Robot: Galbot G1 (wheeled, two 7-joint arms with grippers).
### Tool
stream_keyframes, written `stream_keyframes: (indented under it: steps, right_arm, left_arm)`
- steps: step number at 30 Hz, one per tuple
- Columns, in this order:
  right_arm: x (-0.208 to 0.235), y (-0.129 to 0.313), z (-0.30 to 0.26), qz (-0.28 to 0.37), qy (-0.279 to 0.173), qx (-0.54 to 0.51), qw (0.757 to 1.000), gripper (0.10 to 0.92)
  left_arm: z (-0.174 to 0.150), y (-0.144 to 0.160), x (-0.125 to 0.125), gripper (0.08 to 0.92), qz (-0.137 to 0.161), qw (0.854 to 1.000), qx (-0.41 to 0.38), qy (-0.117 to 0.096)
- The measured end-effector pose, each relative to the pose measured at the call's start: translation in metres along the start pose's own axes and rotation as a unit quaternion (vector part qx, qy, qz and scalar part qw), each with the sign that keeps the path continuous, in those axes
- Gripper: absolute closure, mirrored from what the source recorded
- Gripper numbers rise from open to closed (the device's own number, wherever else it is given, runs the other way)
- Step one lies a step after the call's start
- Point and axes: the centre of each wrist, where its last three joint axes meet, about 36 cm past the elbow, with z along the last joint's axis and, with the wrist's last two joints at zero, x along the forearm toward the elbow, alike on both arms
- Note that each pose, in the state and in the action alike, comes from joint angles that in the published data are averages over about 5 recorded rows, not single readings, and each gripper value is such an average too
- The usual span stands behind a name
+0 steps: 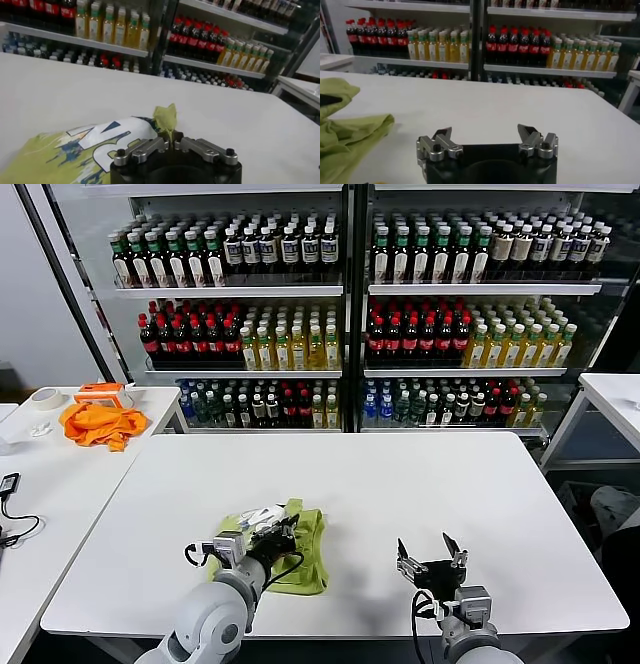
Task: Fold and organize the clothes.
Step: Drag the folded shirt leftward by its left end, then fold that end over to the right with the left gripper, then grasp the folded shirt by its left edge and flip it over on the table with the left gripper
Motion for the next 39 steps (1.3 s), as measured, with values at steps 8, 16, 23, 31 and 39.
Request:
stream_keyframes:
  steps: [8, 16, 23, 31, 39]
  right_arm:
    - [0.001, 0.0, -0.001, 0.0, -0.001, 0.001, 1.0, 0.2]
    - [0.0, 0.0, -0.003, -0.002, -0.004, 0.001, 1.0, 0.2]
    - [-0.003, 0.001, -0.004, -0.005, -0.007, 0.003, 1.0, 0.2]
    - [-0.005, 0.002, -0.008, -0.007, -0.014, 0.001, 1.0, 0.2]
    - [-0.002, 0.0, -0.008, -0.004, -0.013, 0.002, 1.0, 0.2]
  left_arm:
    - [0.002, -0.006, -0.01, 0.858, 0.005, 1.0, 0.01, 0.007]
    - [0.006, -0.01, -0.016, 0.632, 0.013, 0.999, 0.043, -0.006]
    - [-0.001, 0.003, -0.005, 0.433, 0.003, 0.998, 0.045, -0.041]
    - [0.004, 0.063, 0.012, 0.212, -0.089, 0.996, -0.004, -0.032]
    - [0.028, 0.094, 0.018, 0.177, -0.137, 0.99, -0.029, -0.004]
